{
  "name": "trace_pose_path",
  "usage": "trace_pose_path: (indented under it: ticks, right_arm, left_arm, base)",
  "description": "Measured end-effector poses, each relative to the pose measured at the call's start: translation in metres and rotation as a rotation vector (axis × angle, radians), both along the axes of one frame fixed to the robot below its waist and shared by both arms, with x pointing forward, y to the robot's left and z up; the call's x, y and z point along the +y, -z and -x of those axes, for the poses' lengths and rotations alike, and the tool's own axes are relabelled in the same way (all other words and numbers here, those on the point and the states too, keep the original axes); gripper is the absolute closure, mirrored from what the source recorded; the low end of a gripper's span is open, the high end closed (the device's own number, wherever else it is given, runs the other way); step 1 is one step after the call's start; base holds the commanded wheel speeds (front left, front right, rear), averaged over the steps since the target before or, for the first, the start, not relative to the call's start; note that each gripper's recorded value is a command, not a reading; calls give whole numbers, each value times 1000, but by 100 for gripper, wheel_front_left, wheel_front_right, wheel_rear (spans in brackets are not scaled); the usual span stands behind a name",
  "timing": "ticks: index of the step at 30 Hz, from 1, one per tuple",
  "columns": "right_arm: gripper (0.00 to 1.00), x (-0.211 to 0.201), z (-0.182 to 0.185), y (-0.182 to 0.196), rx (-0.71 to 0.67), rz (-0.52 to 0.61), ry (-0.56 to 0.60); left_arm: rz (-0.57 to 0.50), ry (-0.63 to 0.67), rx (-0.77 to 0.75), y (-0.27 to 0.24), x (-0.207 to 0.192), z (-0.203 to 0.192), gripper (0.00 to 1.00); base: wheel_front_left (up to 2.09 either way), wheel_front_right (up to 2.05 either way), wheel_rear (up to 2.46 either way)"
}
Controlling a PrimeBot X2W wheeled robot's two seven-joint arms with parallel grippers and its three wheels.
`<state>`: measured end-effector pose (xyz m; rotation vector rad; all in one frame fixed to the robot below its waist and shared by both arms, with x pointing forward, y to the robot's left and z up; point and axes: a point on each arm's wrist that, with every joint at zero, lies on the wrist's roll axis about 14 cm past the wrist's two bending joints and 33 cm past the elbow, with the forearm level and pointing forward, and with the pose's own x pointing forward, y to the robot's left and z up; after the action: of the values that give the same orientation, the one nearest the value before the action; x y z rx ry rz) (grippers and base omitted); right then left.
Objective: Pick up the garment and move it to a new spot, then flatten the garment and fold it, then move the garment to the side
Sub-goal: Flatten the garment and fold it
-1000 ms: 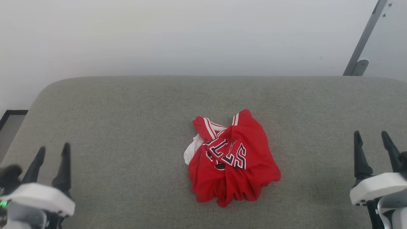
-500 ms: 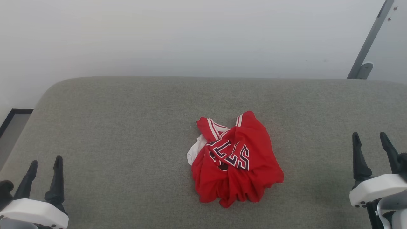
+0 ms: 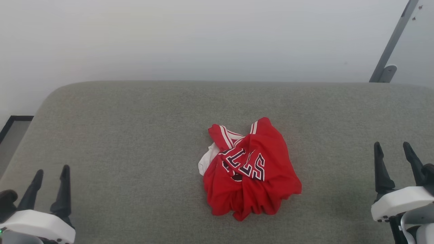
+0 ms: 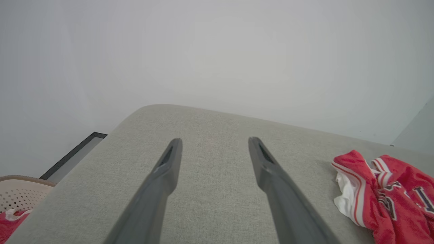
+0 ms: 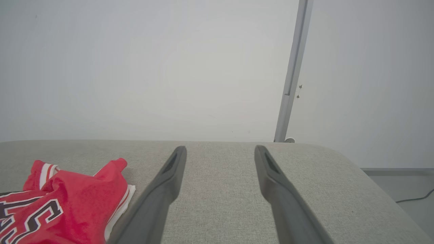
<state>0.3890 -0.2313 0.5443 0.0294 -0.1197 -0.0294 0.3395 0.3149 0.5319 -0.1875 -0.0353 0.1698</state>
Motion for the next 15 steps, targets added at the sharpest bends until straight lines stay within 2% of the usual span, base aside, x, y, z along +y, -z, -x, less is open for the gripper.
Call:
trace_pose_path:
  ticks: [6,15]
  right_arm:
    - [0,-2,1,3,7,1,6]
    - [0,-13,-1,4,8,7,33]
  left_arm:
    - [-1,87,37,1,-23,-12,0]
    - [-15,330,86,-15,-84,-62,0]
  base:
    - [0,0,0]
    - [0,0,0]
